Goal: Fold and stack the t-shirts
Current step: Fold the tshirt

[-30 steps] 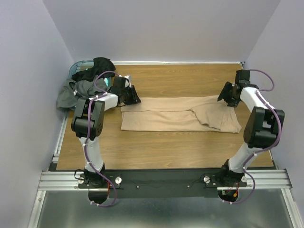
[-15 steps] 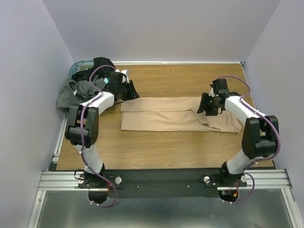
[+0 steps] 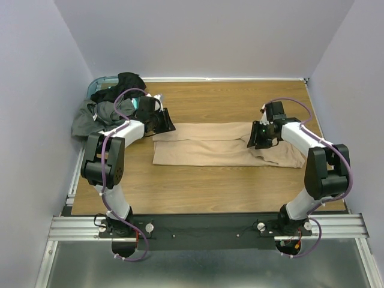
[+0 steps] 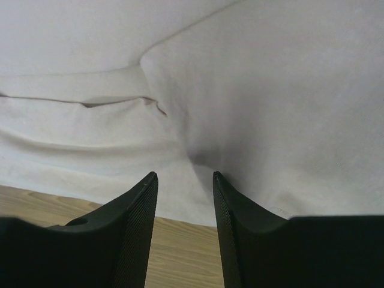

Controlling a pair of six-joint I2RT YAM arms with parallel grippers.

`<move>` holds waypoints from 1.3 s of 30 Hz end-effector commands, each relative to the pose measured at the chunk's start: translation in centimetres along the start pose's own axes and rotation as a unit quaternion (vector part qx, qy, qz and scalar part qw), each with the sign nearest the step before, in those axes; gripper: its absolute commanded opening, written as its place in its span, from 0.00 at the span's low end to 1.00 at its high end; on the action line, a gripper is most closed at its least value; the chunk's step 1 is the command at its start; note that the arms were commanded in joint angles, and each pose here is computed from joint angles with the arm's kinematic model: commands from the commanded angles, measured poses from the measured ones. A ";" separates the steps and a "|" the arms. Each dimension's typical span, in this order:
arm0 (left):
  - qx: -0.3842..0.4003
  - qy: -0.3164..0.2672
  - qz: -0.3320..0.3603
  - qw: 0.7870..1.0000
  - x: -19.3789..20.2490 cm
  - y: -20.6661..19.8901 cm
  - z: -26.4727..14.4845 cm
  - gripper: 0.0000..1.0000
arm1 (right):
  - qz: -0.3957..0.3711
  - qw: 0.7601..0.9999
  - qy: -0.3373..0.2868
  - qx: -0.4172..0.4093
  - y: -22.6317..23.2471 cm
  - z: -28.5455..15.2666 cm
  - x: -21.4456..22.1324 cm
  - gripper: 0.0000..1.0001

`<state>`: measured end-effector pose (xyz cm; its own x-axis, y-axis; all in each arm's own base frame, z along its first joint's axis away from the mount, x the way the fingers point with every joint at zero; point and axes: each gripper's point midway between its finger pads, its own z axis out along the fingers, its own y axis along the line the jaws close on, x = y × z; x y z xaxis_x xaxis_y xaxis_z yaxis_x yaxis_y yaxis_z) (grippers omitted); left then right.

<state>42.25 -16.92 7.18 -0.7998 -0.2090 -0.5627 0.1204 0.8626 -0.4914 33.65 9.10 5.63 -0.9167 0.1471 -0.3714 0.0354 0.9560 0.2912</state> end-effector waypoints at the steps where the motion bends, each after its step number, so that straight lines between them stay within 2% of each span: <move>1: 0.003 -0.018 0.010 1.000 -0.9 -0.9 -0.9 0.42 | 0.003 0.999 0.046 0.025 -1.4 1.2 2.8 0.48; 12: -0.003 -0.014 0.010 1.000 -0.4 -0.6 -1.0 0.42 | 0.011 0.995 0.041 0.088 -3.6 1.5 2.6 0.45; 16: -0.004 -0.011 0.011 1.000 -0.1 -0.5 -1.0 0.43 | 0.009 0.994 0.052 0.095 -4.1 1.6 3.5 0.38; 19: -0.003 -0.011 0.011 1.000 -0.2 -0.5 -1.0 0.43 | 0.009 0.994 0.061 0.095 -4.1 1.7 4.4 0.37; 24: -0.002 -0.012 0.011 1.000 -0.3 -0.5 -0.9 0.43 | 0.006 0.993 0.072 0.093 -4.3 1.7 5.6 0.29; 29: -0.001 -0.009 0.011 1.000 -0.2 -0.5 -0.8 0.43 | 0.005 0.994 0.072 0.088 -4.0 1.6 5.5 0.10; 30: 0.000 -0.010 0.011 1.000 -0.2 -0.6 -0.8 0.43 | 0.007 0.995 0.063 0.082 -3.7 1.4 4.9 0.08; 39: -0.001 -0.007 0.011 1.000 0.0 -0.5 -0.8 0.43 | 0.021 0.998 0.062 0.026 -0.4 -1.6 3.2 0.08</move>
<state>41.96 -16.97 7.22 -0.8003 -0.2063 -0.5630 0.1227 0.8628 -0.4905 30.52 7.47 3.36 -0.9510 0.1613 -0.2638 0.1087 0.9731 0.2032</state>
